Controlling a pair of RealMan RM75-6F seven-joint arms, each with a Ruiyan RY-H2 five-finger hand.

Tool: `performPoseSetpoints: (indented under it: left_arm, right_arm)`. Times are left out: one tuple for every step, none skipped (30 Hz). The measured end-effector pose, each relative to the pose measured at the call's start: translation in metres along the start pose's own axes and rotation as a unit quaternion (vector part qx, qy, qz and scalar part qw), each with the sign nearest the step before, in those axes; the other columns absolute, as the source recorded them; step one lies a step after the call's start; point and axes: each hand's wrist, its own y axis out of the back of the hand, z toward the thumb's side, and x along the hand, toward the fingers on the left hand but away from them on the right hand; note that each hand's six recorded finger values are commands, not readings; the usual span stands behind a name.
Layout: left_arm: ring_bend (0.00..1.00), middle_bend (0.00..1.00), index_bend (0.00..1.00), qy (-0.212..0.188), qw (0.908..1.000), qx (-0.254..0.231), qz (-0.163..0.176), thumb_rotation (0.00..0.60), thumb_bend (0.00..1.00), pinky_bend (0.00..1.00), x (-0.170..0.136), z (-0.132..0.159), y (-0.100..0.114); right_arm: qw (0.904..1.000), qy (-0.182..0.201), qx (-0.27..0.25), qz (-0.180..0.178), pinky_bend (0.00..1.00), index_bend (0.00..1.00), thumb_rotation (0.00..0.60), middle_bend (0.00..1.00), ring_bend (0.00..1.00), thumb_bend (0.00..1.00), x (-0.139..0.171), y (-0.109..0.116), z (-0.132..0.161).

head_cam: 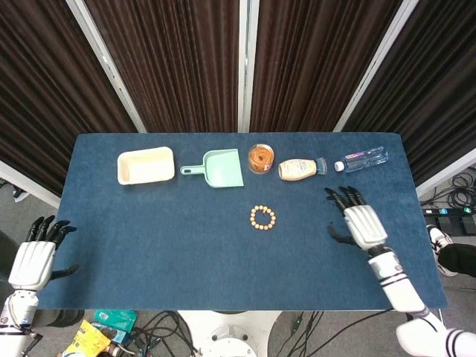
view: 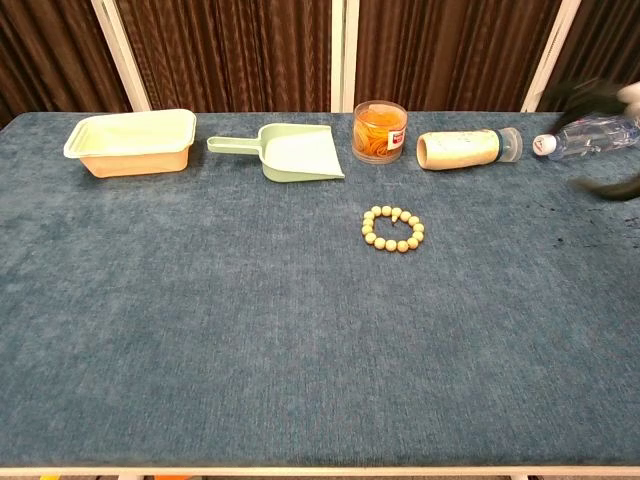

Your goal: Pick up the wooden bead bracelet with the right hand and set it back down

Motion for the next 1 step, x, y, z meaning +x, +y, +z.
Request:
performPoseSetpoints:
  left_arm:
    - [0.04,0.18,0.27,0.002,1.0000,0.000,0.004,0.600,0.00,0.05,-0.0003,-0.0004,0.0007]
  right_arm:
    - [0.9997,-0.012,0.002,-0.021,0.00,0.06,0.600,0.20,0.04,0.29,0.0106,0.0087,-0.0070]
